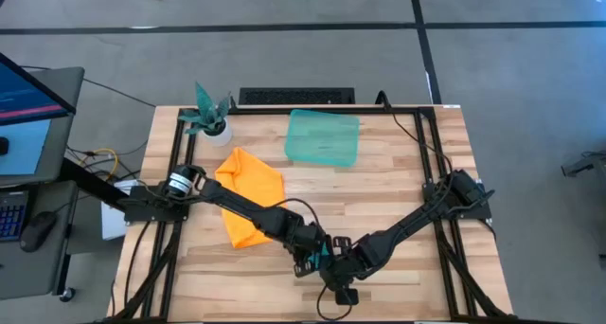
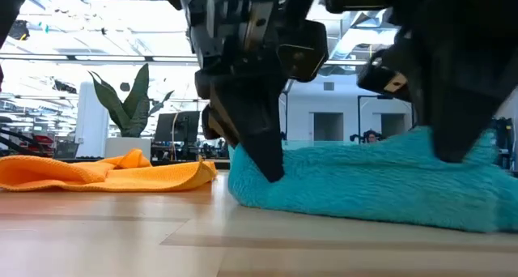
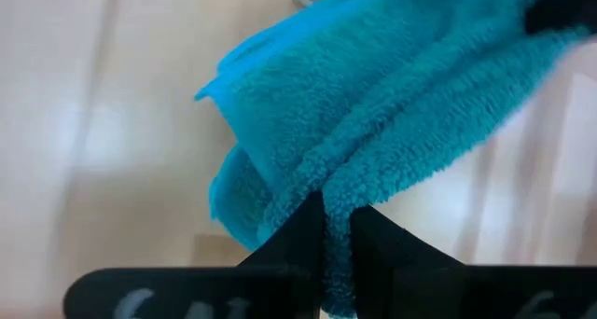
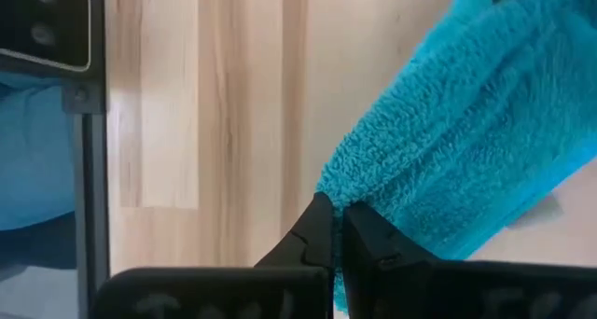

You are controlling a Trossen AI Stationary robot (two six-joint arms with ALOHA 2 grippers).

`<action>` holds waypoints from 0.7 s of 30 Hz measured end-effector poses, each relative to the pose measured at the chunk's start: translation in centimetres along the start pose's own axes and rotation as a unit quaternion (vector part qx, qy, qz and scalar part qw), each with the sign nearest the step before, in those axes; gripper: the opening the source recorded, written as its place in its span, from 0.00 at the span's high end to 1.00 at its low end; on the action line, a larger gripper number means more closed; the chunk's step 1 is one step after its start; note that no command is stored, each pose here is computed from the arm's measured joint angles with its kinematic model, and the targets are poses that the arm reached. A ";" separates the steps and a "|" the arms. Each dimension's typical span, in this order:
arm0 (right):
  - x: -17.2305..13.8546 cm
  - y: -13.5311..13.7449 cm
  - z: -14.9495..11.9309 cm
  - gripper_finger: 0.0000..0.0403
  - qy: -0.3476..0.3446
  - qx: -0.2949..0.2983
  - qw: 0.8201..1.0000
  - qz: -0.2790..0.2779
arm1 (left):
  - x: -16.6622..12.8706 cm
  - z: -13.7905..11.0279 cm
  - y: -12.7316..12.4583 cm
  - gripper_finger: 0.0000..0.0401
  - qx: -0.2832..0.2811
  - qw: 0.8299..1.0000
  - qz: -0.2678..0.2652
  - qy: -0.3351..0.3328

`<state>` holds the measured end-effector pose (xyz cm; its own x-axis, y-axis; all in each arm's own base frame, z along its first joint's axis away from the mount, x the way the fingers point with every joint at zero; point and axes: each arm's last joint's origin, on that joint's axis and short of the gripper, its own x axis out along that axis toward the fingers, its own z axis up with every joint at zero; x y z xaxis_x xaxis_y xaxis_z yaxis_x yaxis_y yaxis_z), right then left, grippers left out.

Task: Roll microfiber towels into tight, uniform cylinder then place into a basket
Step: Roll the blue microfiber towel

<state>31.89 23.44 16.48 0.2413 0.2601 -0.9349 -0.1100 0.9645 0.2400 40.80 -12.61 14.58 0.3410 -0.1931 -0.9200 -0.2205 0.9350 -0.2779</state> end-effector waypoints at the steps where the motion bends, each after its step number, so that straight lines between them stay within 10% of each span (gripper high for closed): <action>1: 0.0 0.0 -0.1 0.95 0.006 0.009 1.000 -0.004 | 0.1 0.0 0.1 0.94 -0.002 1.000 -0.004 -0.002; 21: -0.2 -0.3 -1.5 0.70 0.046 0.023 0.997 -0.063 | 0.2 0.0 1.4 0.94 -0.017 1.000 0.024 0.005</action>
<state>30.44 23.07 16.23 0.1607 0.1339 -0.9779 -0.0402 0.9908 0.1291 40.58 -11.34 14.05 0.3207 -0.1512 -0.9350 -0.2673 0.9326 -0.2425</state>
